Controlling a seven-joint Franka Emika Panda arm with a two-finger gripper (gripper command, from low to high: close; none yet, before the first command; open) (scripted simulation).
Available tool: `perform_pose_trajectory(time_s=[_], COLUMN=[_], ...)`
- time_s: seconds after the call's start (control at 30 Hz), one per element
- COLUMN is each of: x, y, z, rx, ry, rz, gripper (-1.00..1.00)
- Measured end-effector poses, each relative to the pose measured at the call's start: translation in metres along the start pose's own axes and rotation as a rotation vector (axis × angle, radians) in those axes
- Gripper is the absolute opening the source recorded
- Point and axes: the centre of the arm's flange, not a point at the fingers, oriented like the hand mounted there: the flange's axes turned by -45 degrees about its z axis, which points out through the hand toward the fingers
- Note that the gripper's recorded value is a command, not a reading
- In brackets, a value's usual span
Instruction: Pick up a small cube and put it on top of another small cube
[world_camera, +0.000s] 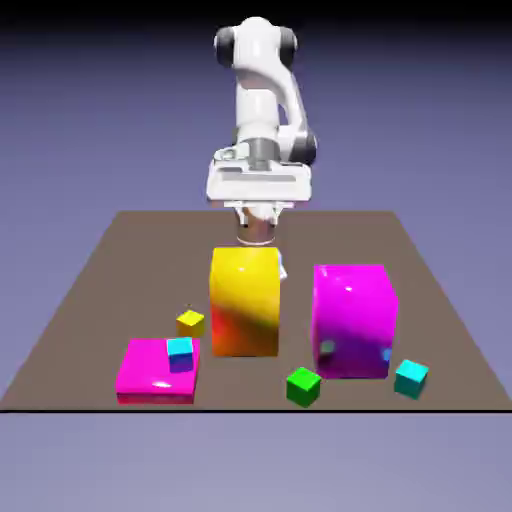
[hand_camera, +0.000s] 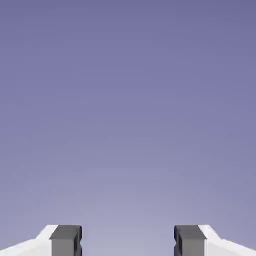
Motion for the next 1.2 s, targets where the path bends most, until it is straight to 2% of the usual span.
perform_pose_trajectory(time_s=[0.43,1.0,1.07,1.17,1.2], x=[0.003,-0.063,-0.064,-0.113,-0.120], y=[-0.016,-0.051,-0.051,-0.066,-0.068], z=[0.144,0.311,0.312,0.343,0.347], rx=[-0.043,-0.084,-0.084,-0.084,-0.084], ry=[-0.502,-1.179,-1.189,-1.189,-1.189], rz=[0.314,0.765,0.771,0.771,0.771], gripper=[0.00,0.00,0.00,0.00,-1.00])
